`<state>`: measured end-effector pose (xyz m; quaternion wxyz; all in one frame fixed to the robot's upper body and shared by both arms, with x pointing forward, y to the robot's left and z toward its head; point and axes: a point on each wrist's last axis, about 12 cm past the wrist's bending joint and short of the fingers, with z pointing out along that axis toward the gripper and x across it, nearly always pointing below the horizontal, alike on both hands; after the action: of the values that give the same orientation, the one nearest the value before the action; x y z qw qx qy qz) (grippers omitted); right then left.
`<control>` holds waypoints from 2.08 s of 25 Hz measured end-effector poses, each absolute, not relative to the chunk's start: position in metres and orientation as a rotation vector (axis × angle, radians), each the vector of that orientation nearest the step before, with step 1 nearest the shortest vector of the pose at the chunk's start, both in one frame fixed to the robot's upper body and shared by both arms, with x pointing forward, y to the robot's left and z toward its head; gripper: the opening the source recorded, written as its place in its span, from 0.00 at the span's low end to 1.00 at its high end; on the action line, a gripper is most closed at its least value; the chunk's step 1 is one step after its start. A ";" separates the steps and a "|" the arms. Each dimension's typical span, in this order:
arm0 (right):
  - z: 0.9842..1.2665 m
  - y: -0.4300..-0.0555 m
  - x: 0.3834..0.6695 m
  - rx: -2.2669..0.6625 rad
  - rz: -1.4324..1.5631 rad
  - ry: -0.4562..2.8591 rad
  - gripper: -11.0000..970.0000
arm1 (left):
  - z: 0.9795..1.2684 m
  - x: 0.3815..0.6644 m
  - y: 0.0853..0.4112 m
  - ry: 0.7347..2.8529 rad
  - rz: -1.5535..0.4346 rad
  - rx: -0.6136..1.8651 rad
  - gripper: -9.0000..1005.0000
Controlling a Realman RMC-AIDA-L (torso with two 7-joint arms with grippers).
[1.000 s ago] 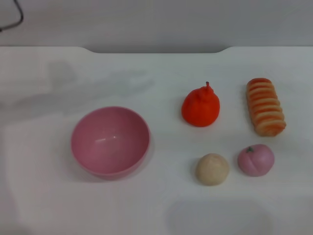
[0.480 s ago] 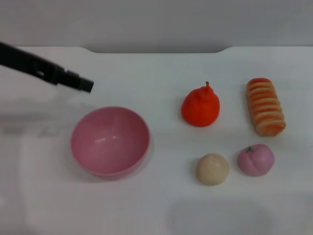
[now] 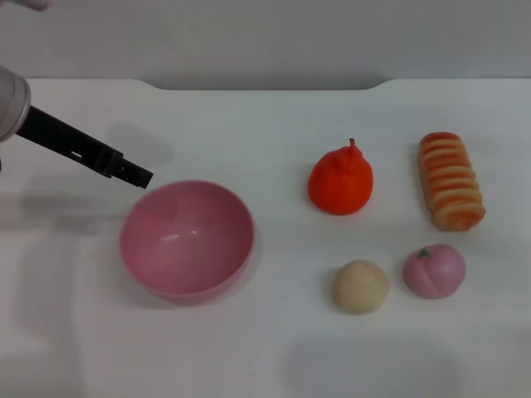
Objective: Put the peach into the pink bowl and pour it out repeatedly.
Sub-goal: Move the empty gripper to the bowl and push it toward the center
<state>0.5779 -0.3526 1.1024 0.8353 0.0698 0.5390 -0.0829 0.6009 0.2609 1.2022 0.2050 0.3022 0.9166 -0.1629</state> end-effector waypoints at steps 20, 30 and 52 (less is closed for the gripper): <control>1.108 -0.349 0.579 0.124 -0.165 1.110 0.45 | 1.163 0.605 0.250 2.651 -0.359 0.778 0.58; 1.114 -0.346 0.584 0.112 -0.154 1.091 0.45 | 1.144 0.605 0.252 2.680 -0.366 0.735 0.58; 1.117 -0.343 0.589 0.107 -0.149 1.088 0.45 | 1.129 0.606 0.244 2.695 -0.324 0.735 0.47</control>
<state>0.5885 -0.3435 1.1166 0.8516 0.0509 0.5169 -0.0708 0.6060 0.2436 1.1290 0.1640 0.2577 0.9454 -0.1138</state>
